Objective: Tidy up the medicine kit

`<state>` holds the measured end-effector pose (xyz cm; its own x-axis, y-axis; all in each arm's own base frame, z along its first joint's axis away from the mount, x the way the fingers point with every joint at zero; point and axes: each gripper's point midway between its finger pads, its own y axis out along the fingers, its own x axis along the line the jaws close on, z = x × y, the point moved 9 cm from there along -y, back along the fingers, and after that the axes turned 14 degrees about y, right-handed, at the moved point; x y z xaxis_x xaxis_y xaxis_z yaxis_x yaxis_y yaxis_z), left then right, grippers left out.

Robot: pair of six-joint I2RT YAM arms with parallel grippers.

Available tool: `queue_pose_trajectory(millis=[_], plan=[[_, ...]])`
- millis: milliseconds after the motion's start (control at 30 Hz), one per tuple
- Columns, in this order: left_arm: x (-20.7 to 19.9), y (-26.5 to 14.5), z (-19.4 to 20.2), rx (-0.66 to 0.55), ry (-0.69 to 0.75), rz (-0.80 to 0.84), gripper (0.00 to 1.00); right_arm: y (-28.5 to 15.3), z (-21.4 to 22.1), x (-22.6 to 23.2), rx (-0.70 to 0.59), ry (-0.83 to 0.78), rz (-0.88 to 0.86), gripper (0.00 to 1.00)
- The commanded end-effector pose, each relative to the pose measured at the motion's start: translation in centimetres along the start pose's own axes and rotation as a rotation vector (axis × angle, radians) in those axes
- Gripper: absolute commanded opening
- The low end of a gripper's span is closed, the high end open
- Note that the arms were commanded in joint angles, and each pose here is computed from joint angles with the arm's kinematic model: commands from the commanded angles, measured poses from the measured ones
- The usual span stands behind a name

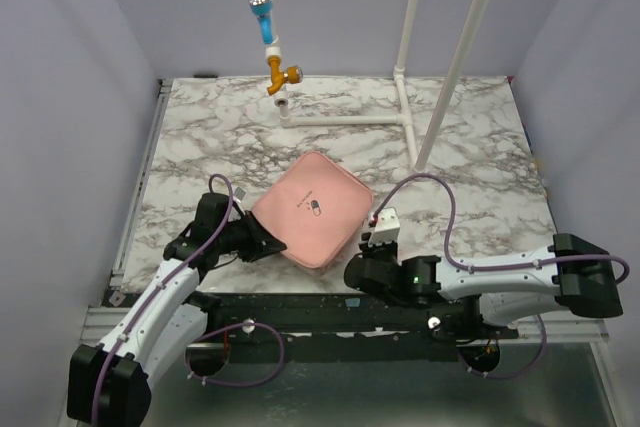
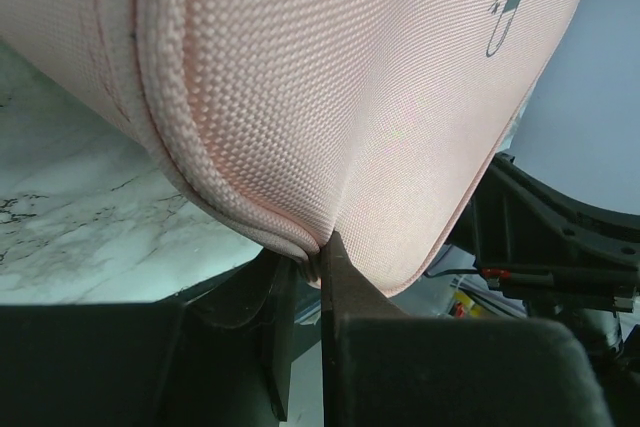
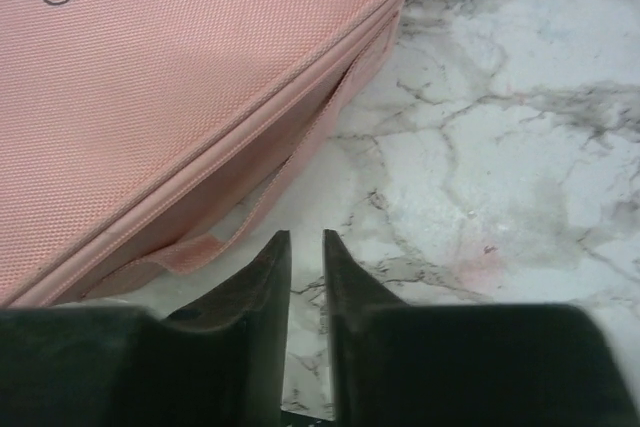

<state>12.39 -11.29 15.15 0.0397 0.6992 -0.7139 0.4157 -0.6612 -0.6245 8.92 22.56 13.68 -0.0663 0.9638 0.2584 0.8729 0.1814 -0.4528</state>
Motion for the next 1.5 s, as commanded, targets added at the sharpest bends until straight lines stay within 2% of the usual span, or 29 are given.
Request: queue_pose_trajectory(millis=[0,67,133,300,433,867,1067,1233,1467], plan=[[-0.1,0.0,-0.2,-0.006,0.079,0.028,0.03,-0.1,0.8,1.5,0.09,0.012,-0.054,0.33],[-0.1,0.1,-0.1,-0.001,0.071,0.038,0.11,-0.1,1.2,2.0,0.126,0.016,-0.067,0.42],[-0.1,0.1,0.0,0.003,0.066,0.047,0.19,-0.3,1.3,2.5,0.157,0.026,-0.091,0.46],[-0.6,-0.2,-0.2,-0.004,0.067,0.066,0.4,-0.9,1.1,3.7,0.204,0.069,-0.178,0.51],[-1.1,-0.6,-0.3,-0.008,0.073,0.077,0.48,-1.5,1.2,4.6,0.236,0.091,-0.256,0.53],[-1.4,-0.8,-0.5,-0.008,0.078,0.09,0.5,-3.3,3.1,8.0,0.269,0.065,-0.366,0.62],[-1.4,-0.7,-0.5,-0.007,0.081,0.09,0.5,-2.8,4.2,8.9,0.258,0.053,-0.34,0.64],[-1.3,-0.7,-0.4,-0.006,0.082,0.088,0.5,-1.7,4.8,9.0,0.198,0.075,-0.256,0.63],[-1.2,-0.6,-0.4,-0.002,0.083,0.087,0.5,-1.0,4.5,9.9,0.126,0.082,-0.225,0.56]])
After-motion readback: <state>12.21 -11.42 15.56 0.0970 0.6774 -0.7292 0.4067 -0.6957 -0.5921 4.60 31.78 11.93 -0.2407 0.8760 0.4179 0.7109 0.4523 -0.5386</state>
